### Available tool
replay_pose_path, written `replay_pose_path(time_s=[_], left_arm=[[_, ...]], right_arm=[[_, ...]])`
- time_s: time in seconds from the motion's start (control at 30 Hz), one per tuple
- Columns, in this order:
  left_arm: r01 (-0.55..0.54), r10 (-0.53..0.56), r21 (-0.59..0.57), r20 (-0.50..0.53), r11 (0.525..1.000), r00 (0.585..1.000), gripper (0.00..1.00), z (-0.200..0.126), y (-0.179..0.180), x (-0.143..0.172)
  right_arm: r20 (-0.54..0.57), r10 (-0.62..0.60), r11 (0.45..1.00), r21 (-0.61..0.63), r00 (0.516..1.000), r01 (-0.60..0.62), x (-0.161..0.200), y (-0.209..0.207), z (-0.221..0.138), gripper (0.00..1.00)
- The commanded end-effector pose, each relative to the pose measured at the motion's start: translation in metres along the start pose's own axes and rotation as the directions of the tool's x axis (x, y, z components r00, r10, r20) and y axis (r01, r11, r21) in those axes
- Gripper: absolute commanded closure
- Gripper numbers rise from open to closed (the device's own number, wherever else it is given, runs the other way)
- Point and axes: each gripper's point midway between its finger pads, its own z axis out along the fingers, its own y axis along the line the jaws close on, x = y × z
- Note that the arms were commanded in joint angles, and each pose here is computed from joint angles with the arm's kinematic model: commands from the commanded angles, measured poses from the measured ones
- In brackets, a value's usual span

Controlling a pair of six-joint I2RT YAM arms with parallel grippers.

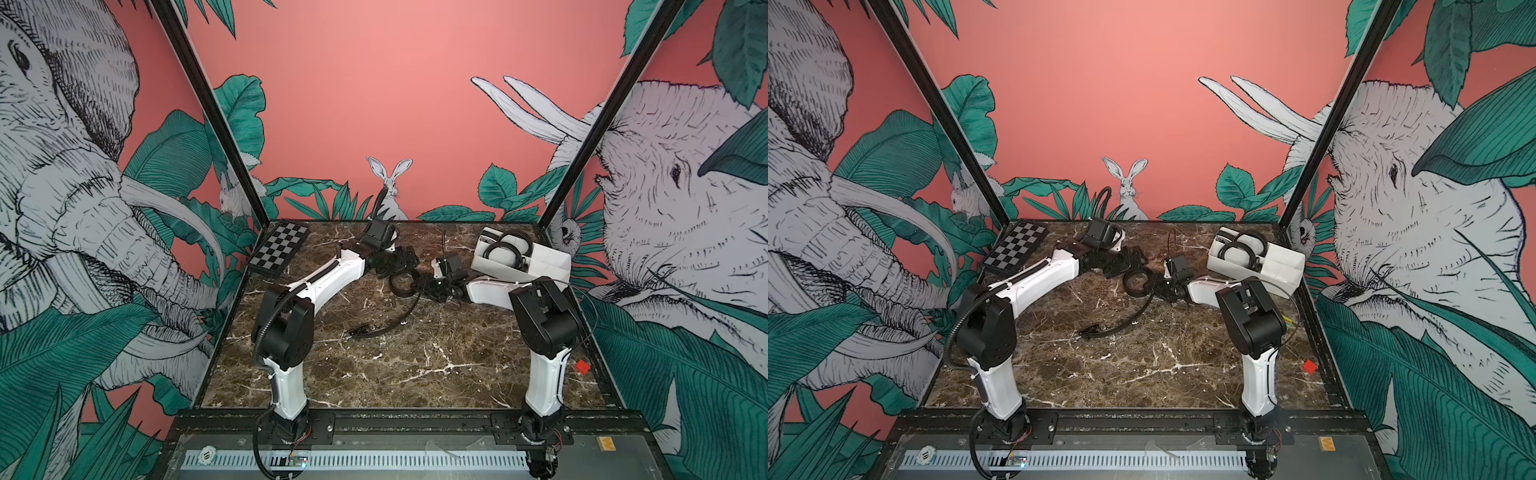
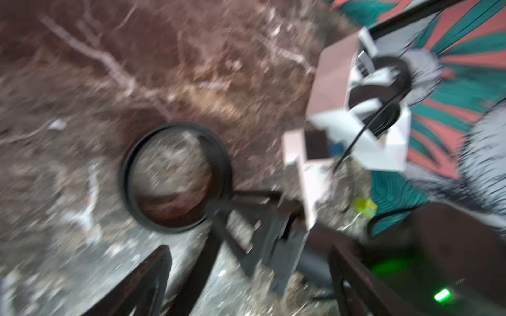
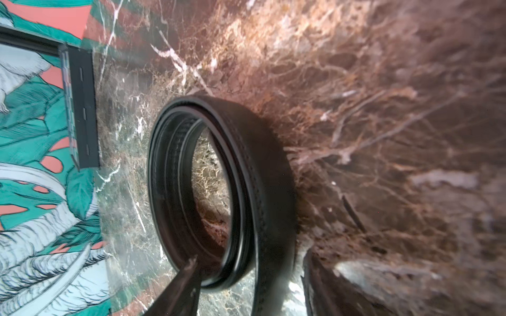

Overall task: Place the belts into the storage roll
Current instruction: Roll the belt at the center of the board.

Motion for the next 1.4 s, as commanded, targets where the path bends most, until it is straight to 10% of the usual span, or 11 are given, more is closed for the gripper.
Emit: replay_pose_path(time_s=[0.0, 0.9, 1.17, 1.37], left_arm=[[-0.075, 0.065, -0.098, -0.104, 0.992, 0.992, 0.12, -0.021, 0.032, 0.048], [-0.529, 0.387, -0.279, -0.433, 0.801, 0.814, 0.06, 0.008, 0.103, 0.179], [-0.539, 0.377, -0.616, -0.385, 0.574, 0.842, 0.01, -0.035, 0.159, 0.129], [-0.536, 0.443, -0.65, -0.323, 0.538, 0.836, 0.01, -0.037, 0.157, 0.064]], right_arm=[[-0.047, -0.018, 0.994, 0.104, 0.999, 0.023, 0.006, -0.019, 0.005, 0.41], [-0.378, -0.17, 0.921, 0.269, 0.91, 0.283, 0.035, -0.042, 0.019, 0.63], [-0.515, -0.207, 0.863, 0.305, 0.832, 0.403, 0.055, -0.064, -0.002, 0.78], [-0.588, -0.215, 0.836, 0.302, 0.78, 0.458, 0.08, -0.075, -0.026, 0.81]])
